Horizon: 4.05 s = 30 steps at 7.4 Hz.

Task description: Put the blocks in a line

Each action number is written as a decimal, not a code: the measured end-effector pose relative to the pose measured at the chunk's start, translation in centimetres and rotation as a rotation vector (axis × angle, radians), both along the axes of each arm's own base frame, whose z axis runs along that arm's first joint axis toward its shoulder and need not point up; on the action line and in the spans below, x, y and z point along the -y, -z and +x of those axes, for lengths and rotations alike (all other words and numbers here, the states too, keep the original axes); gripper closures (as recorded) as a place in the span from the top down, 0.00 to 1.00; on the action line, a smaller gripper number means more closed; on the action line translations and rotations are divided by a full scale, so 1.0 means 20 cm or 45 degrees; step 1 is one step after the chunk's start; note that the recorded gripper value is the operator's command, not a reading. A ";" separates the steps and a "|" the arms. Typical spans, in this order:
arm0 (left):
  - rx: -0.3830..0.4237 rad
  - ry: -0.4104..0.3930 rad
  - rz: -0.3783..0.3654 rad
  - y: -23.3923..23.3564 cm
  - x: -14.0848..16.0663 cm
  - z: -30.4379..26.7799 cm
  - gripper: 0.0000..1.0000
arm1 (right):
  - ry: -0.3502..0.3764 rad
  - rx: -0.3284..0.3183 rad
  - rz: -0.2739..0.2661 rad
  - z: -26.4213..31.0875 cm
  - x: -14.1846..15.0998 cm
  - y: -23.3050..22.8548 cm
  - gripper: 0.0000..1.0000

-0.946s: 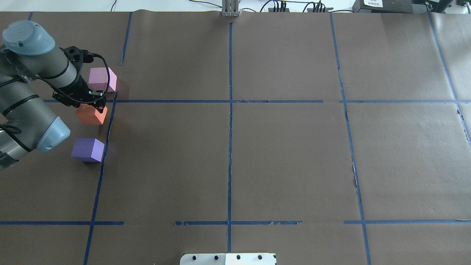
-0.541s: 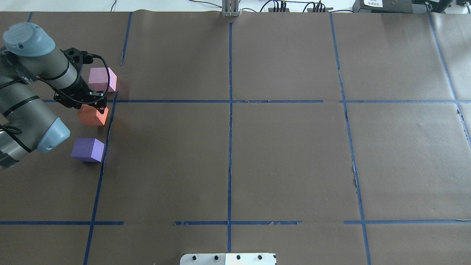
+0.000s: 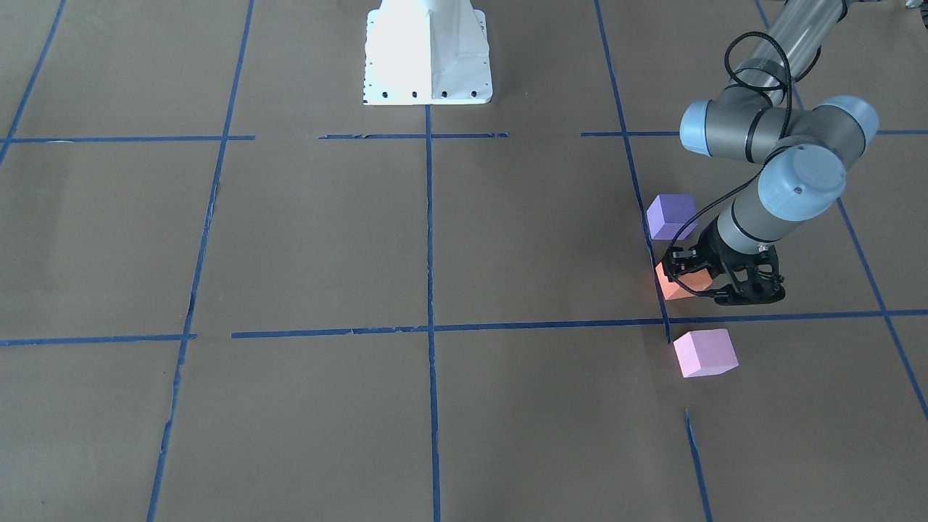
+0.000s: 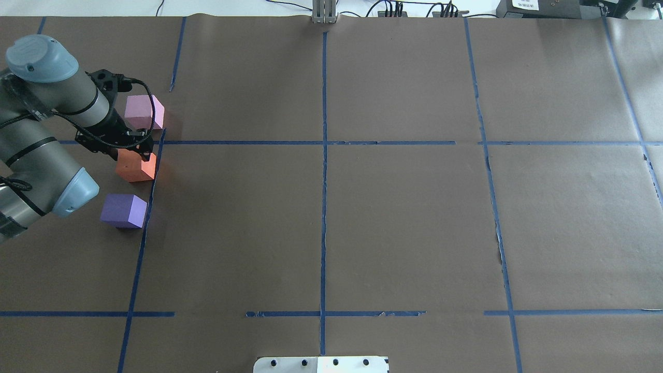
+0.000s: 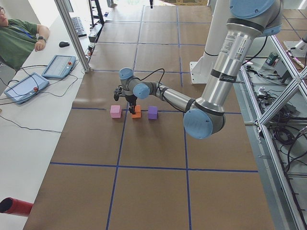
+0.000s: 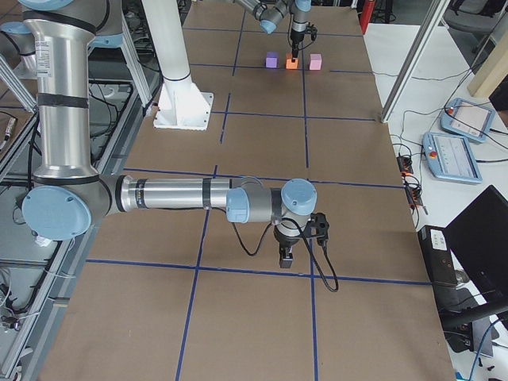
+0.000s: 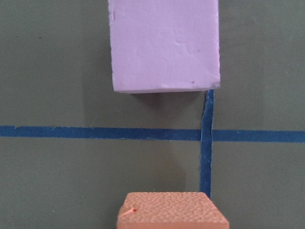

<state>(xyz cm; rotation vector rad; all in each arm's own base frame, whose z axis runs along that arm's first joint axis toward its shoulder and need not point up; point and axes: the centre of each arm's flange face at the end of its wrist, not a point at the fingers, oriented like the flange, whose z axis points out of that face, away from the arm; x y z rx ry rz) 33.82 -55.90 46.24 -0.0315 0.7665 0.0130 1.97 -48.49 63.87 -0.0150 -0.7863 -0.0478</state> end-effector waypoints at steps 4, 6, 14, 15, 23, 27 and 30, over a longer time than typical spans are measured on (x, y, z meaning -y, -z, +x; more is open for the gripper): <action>-0.036 0.009 0.050 0.07 0.02 -0.02 1.00 | 0.000 0.001 0.000 0.00 0.00 0.00 1.00; -0.091 0.053 0.149 0.28 0.02 -0.20 1.00 | 0.000 0.001 0.000 0.00 0.00 0.00 1.00; 0.160 -0.129 0.495 -0.30 0.06 -1.74 1.00 | 0.000 0.001 -0.001 0.00 0.00 0.00 1.00; 0.131 -0.167 0.435 -0.53 -0.01 -1.84 1.00 | 0.000 0.001 -0.001 0.00 0.00 0.00 1.00; 0.061 -0.163 0.180 -0.94 -0.20 -1.96 1.00 | 0.000 0.000 0.000 0.00 0.00 0.00 1.00; 0.062 -0.154 0.211 -0.91 -0.20 -2.09 1.00 | 0.001 0.000 0.000 0.00 0.00 0.00 1.00; 0.055 -0.155 0.212 -0.91 -0.21 -2.09 1.00 | 0.001 0.001 0.000 0.00 0.00 0.00 1.00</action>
